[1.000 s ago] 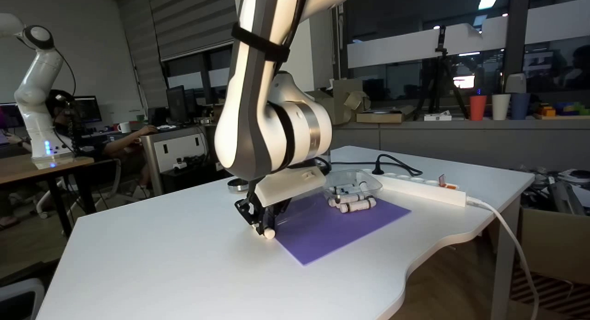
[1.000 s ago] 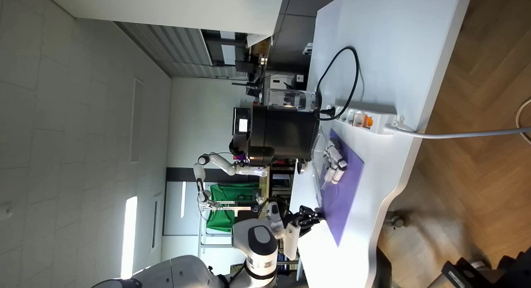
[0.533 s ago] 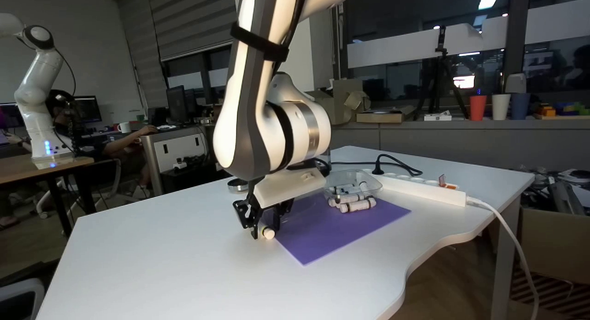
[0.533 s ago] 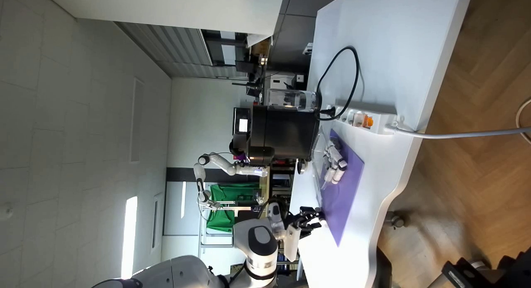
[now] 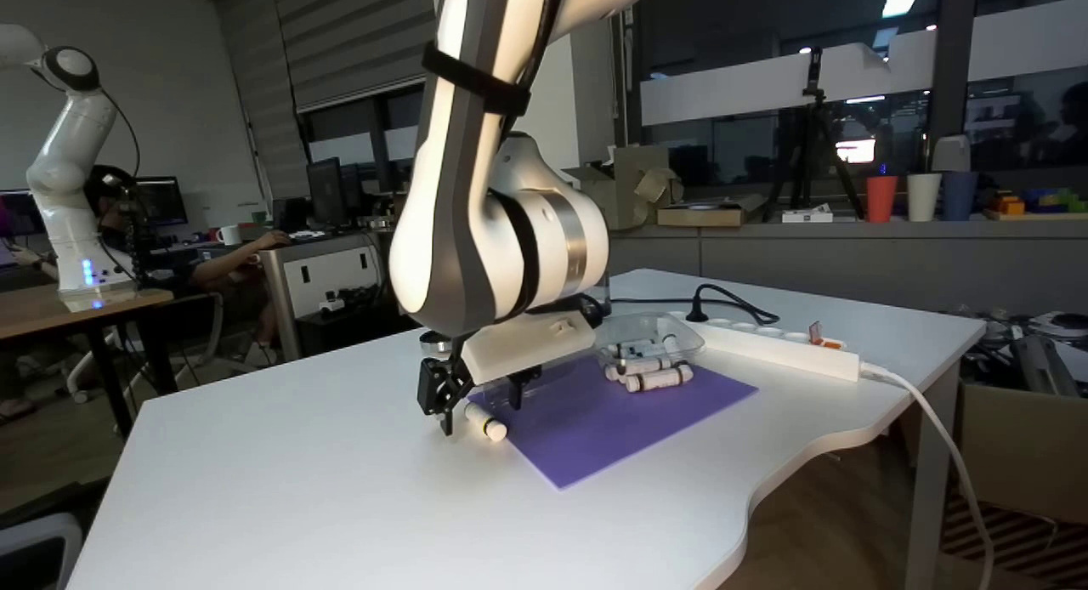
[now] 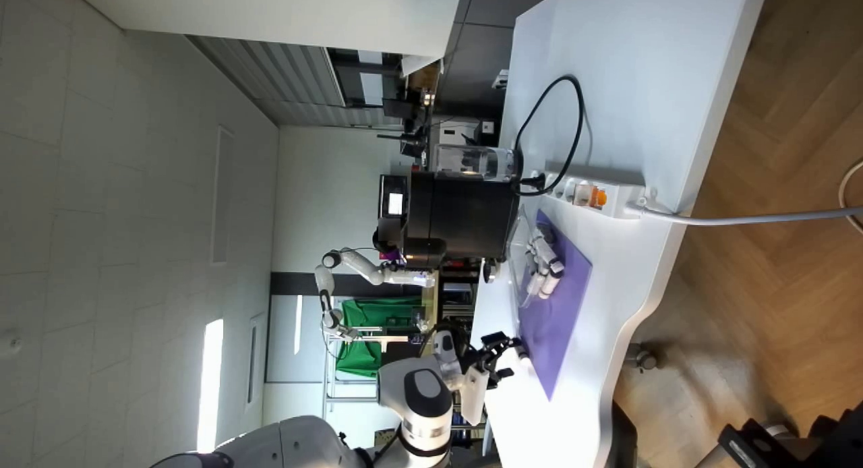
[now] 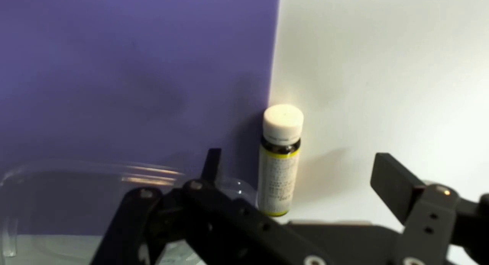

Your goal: Take a bottle from the clear container and put it on the table

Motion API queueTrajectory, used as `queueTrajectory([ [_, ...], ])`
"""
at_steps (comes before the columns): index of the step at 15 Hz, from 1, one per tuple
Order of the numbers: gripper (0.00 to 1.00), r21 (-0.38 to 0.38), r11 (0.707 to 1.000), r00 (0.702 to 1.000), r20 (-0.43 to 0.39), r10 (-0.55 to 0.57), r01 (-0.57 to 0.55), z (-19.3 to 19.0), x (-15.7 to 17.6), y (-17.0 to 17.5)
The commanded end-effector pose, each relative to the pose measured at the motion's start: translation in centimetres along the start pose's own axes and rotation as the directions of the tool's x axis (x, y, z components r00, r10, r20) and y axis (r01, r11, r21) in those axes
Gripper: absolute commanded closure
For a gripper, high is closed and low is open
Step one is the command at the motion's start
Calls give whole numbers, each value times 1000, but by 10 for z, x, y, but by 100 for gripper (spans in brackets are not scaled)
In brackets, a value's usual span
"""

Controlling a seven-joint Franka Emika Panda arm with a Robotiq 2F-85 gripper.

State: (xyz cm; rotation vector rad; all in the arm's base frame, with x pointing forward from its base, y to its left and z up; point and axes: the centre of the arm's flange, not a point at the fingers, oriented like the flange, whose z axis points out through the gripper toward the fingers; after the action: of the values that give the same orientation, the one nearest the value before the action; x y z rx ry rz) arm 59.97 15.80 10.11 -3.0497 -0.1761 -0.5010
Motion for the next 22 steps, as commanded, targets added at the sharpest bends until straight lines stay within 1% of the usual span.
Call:
queueTrajectory([
  [1, 0, -12, 1000, 998, -58, 23, -24, 0, 5, 0],
  [7, 0, -30, 999, 989, -145, 26, -30, 2, 8, 4],
  [9, 0, -34, 999, 990, -138, 17, -22, 2, 7, 5],
  [11, 0, -8, 1000, 994, -110, 5, -6, 1, 5, 4],
  [12, 0, -21, 1000, 993, -117, -11, 9, 3, 2, 6],
  [19, 0, -12, 1000, 993, -114, -10, 8, 4, 1, 3],
  [21, 0, -23, 1000, 990, -143, -14, 10, -4, 9, 1],
  [22, 0, -19, 1000, 988, -155, -19, 16, -28, 6, 1],
])
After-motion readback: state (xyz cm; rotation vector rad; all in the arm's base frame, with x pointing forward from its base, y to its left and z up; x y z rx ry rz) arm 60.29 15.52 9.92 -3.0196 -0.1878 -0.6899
